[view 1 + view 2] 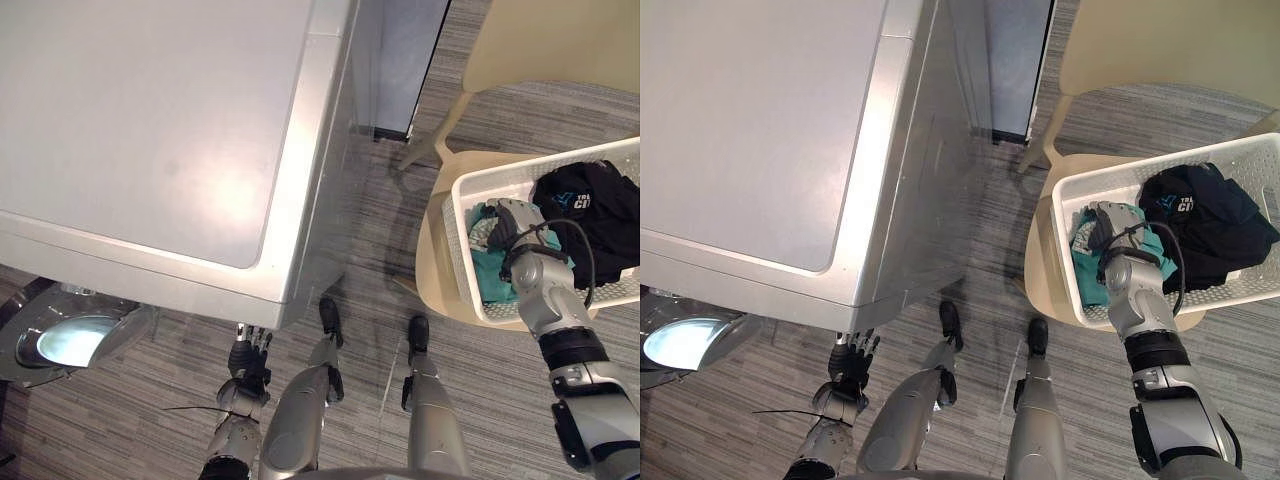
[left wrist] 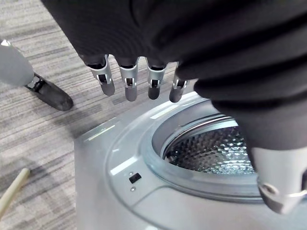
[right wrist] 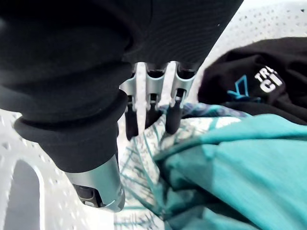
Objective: Pick up the laundry basket with both hands and put the clothes into the washing machine.
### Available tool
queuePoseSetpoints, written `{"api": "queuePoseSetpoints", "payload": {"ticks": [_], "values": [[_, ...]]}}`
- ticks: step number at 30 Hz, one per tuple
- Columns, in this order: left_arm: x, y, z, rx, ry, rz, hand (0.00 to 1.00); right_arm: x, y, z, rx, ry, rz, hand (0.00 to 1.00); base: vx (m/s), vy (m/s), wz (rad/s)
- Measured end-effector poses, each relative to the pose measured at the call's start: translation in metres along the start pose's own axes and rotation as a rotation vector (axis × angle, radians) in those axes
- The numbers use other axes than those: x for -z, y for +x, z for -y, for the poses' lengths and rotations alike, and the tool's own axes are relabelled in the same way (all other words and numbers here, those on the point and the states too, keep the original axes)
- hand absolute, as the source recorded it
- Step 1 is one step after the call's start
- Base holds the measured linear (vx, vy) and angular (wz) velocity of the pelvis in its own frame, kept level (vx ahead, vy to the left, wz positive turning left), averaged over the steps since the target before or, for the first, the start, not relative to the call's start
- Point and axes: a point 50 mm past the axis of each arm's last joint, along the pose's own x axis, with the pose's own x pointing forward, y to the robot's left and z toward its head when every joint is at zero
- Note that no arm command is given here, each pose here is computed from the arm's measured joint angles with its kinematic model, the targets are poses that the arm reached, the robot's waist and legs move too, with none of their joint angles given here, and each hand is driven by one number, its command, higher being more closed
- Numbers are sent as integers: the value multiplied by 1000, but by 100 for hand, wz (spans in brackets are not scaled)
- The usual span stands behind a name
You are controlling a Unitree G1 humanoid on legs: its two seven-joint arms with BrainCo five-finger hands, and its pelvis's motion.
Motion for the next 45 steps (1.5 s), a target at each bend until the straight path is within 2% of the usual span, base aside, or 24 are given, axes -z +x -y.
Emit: {"api": "queuePoseSetpoints", "payload": {"ticks": [6, 17, 23, 26, 29, 30, 32, 36, 41, 44, 45], "values": [[1, 0, 9, 21, -52, 12, 0, -1, -1, -2, 3, 14, -12, 100, -25, 13, -5], [-18, 3, 25, 111, -90, 93, 0, 0, -1, 20, 109, 132, -15, 100, 11, 29, -2], [-21, 2, 33, 163, -84, 104, 0, 4, -9, 44, 263, 213, -15, 100, 61, 18, -7], [-17, -1, 37, 208, -18, 79, 0, 14, -16, 46, 312, 246, -43, 100, 57, 3, 0], [-11, -10, 35, 251, 115, 37, 0, 25, -23, 44, 338, 284, -74, 100, 47, -19, 2], [-10, -14, 28, 247, 175, 18, 0, 27, -25, 42, 344, 287, -73, 0, 12, -7, -7], [-12, -18, 19, 254, 285, -19, 0, 27, -27, 37, 336, 304, -68, 0, 34, -19, -5], [-12, -31, 14, 367, 478, -89, 0, 25, -25, 20, 266, 351, -56, 0, 37, -19, -7], [-5, -33, 32, 491, 530, -129, 0, 37, -1, -15, 71, 364, -174, 0, -27, -37, -9], [-2, -36, 55, 591, 523, -112, 0, 44, 16, -9, 20, 337, -230, 0, -71, -3, -6], [-3, -38, 65, 636, 512, -92, 0, 45, 24, 2, 28, 318, -238, 0, -93, 8, -2]]}}
